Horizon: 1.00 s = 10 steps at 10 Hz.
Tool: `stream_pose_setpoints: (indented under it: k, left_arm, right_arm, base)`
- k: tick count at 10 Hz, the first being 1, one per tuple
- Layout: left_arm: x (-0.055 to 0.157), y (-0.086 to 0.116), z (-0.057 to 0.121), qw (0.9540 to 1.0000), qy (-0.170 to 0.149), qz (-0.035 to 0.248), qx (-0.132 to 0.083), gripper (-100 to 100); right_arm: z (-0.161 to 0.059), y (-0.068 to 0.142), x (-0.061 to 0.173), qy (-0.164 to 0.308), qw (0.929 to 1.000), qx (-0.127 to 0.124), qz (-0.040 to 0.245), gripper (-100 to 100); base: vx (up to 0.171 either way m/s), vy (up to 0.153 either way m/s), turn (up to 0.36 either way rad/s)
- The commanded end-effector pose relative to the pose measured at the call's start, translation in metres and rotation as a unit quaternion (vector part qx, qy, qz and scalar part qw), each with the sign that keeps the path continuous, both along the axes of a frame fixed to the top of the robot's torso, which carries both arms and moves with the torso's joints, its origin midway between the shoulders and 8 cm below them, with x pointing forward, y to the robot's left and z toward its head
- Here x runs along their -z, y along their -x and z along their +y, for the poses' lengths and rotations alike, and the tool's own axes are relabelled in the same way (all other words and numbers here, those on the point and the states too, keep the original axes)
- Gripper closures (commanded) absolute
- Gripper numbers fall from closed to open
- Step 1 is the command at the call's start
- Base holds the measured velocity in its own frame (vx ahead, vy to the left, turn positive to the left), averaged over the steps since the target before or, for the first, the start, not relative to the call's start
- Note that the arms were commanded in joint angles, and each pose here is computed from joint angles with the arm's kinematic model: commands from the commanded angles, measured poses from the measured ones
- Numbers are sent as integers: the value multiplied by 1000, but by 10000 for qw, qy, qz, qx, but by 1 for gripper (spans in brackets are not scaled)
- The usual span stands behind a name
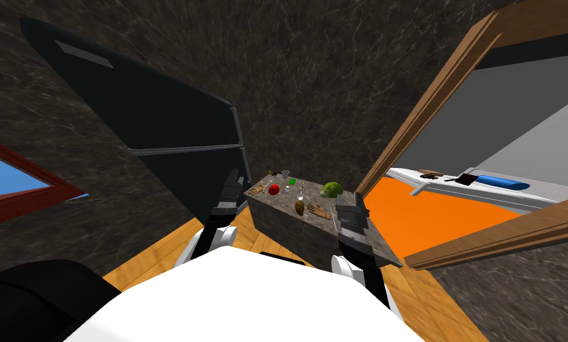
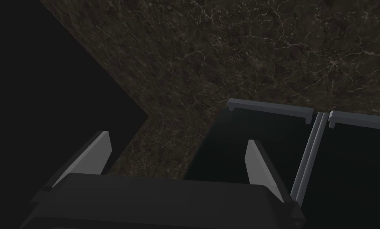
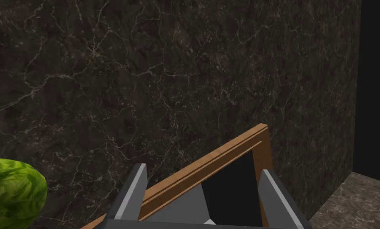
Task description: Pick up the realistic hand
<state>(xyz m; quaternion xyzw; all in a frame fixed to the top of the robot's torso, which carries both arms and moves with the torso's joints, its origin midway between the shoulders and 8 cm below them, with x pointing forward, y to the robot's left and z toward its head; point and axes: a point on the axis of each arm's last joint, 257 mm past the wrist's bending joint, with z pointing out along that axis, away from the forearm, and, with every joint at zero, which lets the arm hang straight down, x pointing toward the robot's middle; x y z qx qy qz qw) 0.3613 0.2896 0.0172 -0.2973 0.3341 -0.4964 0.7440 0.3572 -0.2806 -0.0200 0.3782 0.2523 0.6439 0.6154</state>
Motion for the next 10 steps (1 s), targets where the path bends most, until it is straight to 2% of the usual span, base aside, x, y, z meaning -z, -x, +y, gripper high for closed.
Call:
stream_pose_setpoints:
  k: [1, 3, 4, 6, 7, 10]
  left_arm:
    - [0, 0, 0, 10000, 0, 0, 0, 0]
    - [0, 0, 0, 10000, 0, 0, 0, 0]
    - [0, 0, 0, 10000, 0, -1, 0, 0]
    - [0, 0, 0, 10000, 0, 0, 0, 0]
    - [0, 0, 0, 10000, 0, -1, 0, 0]
    - [0, 0, 0, 10000, 1, -1, 1, 0]
  right_arm:
    - [4, -3, 8, 238, 9996, -87, 113, -100]
    - [8, -7, 24, 582, 9976, -176, 323, -100]
    - [8, -7, 25, 642, 9972, -206, 334, -100]
    - [10, -12, 49, 1074, 9919, -288, 614, -100]
    - [11, -12, 50, 1125, 9912, -313, 622, -100]
    - [8, -15, 92, 1876, 9756, -409, 1068, -100]
  base:
    - [-24, 4, 13]
    - [-69, 13, 21]
    - [-64, 7, 7]
    - [-72, 13, 26]
    - [-84, 21, 14]
    - [-119, 36, 31]
